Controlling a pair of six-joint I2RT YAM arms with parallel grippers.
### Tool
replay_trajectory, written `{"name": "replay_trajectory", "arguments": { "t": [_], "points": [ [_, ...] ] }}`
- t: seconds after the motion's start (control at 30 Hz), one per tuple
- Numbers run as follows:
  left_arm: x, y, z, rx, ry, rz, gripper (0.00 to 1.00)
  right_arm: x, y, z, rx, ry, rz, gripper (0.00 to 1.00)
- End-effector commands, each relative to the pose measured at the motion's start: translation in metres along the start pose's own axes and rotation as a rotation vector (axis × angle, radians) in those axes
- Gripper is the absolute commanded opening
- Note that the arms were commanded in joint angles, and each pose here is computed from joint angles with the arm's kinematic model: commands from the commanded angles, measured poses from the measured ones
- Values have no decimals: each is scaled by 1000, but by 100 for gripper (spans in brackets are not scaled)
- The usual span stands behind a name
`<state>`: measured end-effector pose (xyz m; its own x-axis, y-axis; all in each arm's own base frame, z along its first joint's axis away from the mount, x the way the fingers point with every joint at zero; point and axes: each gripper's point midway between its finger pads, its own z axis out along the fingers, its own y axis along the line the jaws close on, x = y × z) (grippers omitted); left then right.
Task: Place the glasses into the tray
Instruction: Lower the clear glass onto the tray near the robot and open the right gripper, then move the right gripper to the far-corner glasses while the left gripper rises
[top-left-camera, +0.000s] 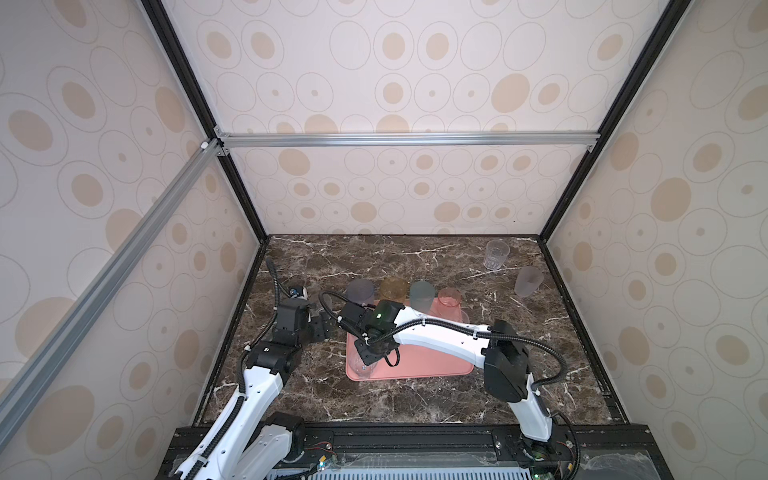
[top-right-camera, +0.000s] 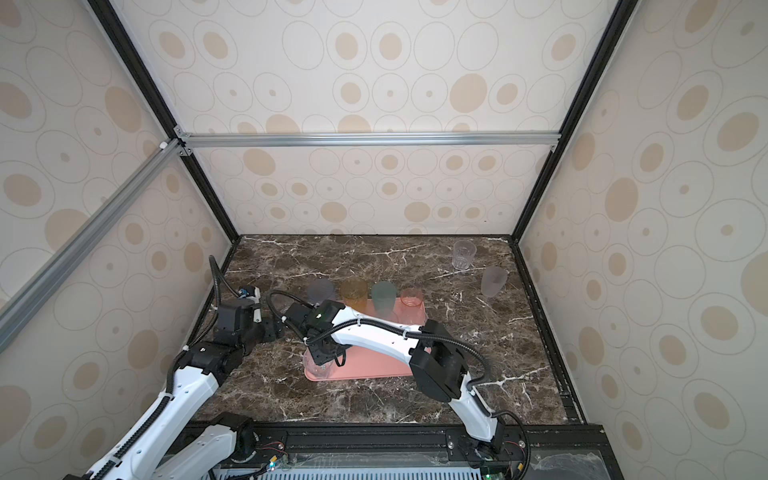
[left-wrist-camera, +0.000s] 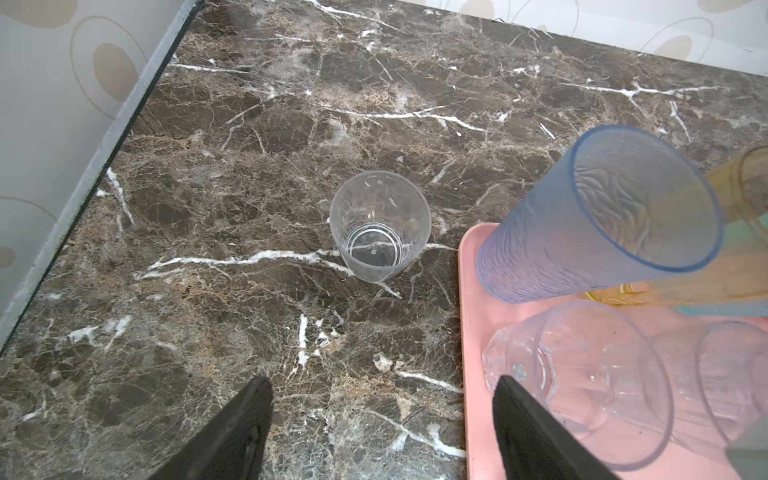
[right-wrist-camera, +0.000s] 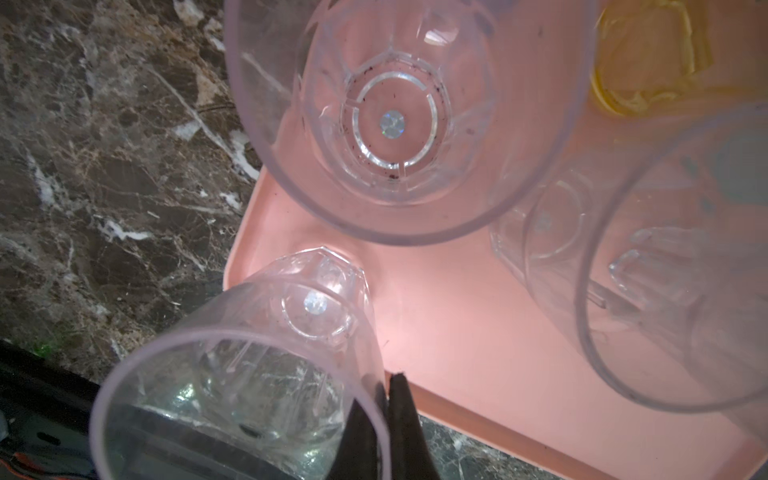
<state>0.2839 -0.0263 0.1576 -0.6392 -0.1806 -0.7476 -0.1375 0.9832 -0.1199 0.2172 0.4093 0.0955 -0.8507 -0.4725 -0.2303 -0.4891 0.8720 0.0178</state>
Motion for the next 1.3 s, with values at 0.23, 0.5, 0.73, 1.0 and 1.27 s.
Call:
{"name": "replay_trajectory", "arguments": {
  "t": [0.23, 0.5, 0.73, 1.0, 1.27],
  "points": [
    [-3, 2, 4, 3, -11, -12, 83, -3, 4, 12, -22, 36, 10, 6],
    [-7, 4, 0, -3, -30, -18, 82, -10, 9, -14, -71, 11, -10, 32],
    [-40, -9, -20, 60, -128, -18, 82, -33, -21, -68, -139, -107, 54, 35],
    [-107, -39, -74, 258, -430, -78, 80, -55, -104, -116, -159, -285, 270, 34],
    [-120, -83, -81, 373, -492, -51, 78, -55, -177, -132, -146, -458, 528, 34]
  ]
}}
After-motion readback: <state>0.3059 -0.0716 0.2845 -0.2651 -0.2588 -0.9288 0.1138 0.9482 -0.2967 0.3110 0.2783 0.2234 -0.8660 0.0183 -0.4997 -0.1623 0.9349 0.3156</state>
